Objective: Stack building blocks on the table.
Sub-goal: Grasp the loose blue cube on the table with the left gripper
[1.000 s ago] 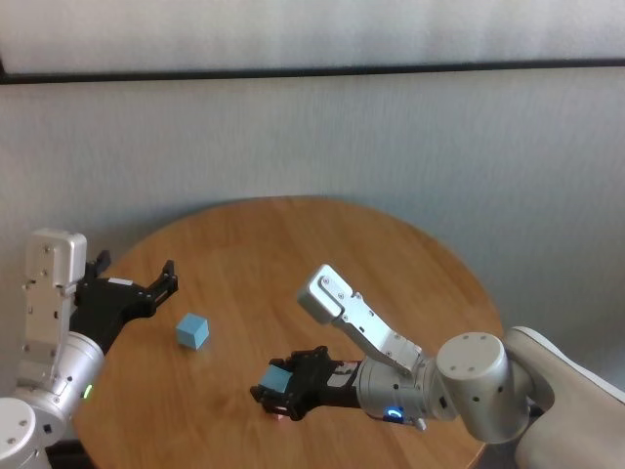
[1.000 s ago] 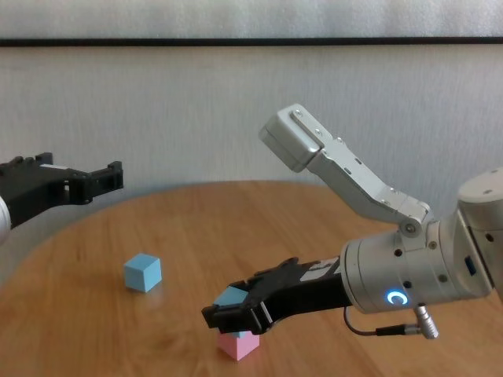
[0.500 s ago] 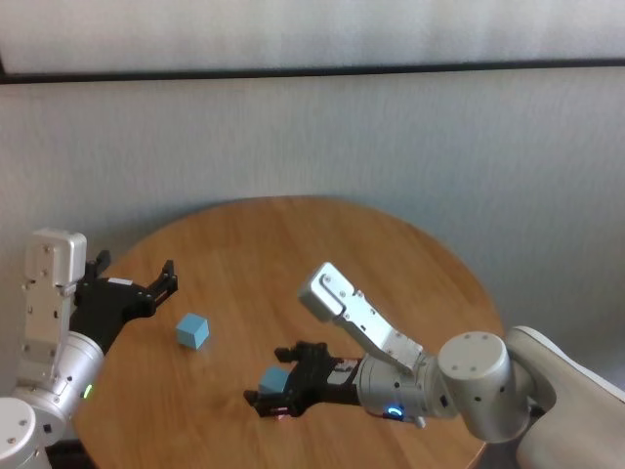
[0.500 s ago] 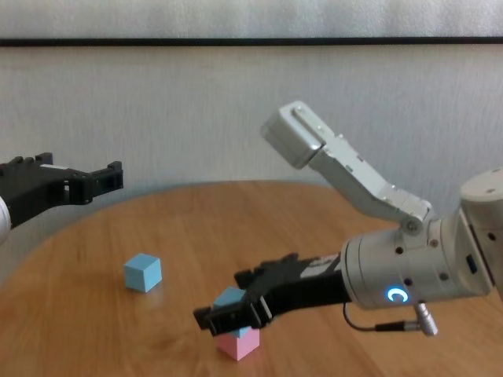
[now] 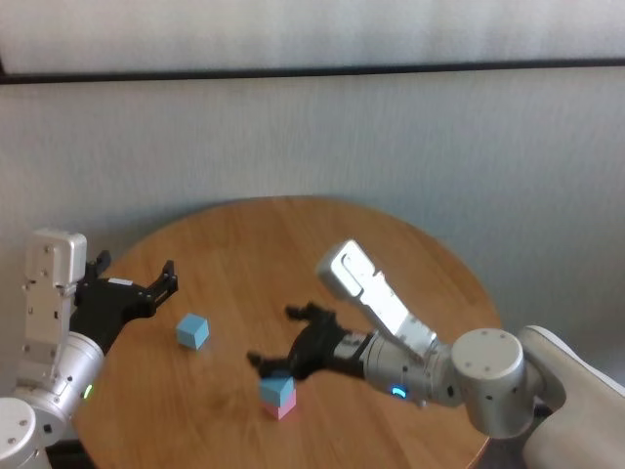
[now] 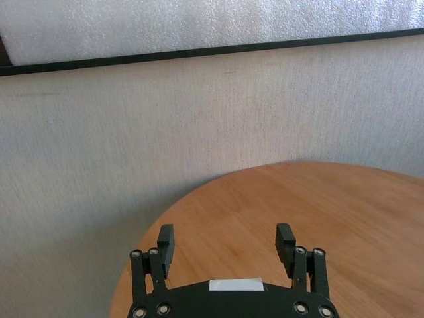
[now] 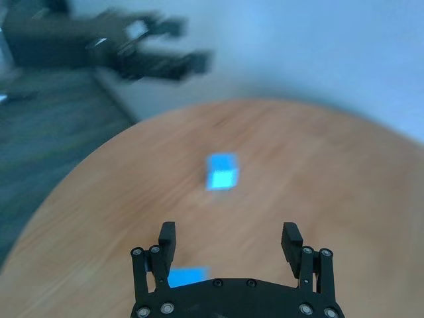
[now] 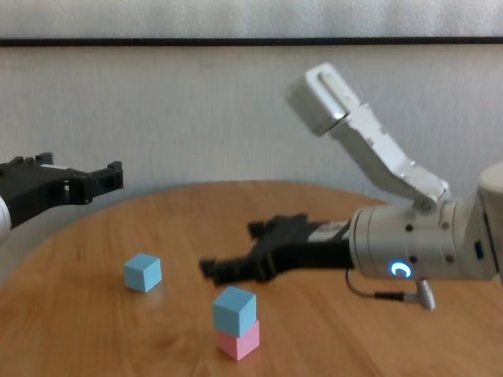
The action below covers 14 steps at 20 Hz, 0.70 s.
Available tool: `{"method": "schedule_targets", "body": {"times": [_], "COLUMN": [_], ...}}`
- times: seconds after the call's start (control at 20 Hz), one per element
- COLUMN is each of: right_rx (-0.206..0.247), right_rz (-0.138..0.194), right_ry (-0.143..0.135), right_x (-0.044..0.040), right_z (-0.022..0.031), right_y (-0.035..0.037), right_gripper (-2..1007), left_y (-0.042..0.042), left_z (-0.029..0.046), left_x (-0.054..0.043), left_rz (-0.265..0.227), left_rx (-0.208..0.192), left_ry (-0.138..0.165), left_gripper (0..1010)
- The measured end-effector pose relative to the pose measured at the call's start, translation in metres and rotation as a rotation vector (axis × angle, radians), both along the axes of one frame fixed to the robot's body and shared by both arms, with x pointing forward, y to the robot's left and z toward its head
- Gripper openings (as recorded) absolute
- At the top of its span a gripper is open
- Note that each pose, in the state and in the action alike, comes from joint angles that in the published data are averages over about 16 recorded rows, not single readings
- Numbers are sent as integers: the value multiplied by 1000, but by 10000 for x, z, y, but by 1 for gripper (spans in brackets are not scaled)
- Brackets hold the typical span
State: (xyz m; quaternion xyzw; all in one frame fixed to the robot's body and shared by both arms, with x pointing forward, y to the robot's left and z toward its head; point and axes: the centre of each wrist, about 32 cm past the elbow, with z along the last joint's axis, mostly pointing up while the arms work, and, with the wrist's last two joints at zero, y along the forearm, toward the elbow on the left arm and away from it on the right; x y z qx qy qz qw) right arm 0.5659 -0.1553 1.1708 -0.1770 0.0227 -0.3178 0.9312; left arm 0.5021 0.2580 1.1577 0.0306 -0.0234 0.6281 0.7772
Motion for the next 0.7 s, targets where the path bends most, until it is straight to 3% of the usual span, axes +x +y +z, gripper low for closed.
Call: {"method": "schedule_targets", "body": {"times": [0.25, 0.45, 0.6, 0.7], "right_rx": [88, 138, 165, 169], "right_rz": [-158, -287, -365, -397], "right_ry": [-52, -74, -81, -87], "right_x": [69, 121, 152, 165], "right_z": [30, 28, 19, 8], "right_y": [-99, -191, -249, -279], "right_gripper": [1005, 1005, 1005, 1005], "left_y": [0, 0, 0, -1], "left_z": [0, 0, 0, 0], "left_x": [0, 0, 0, 0], "left_rz": [0, 0, 0, -3], "left_rx": [0, 0, 0, -1], "left_ry": [0, 0, 0, 1], "left_gripper": [1000, 1000, 1000, 1000]}}
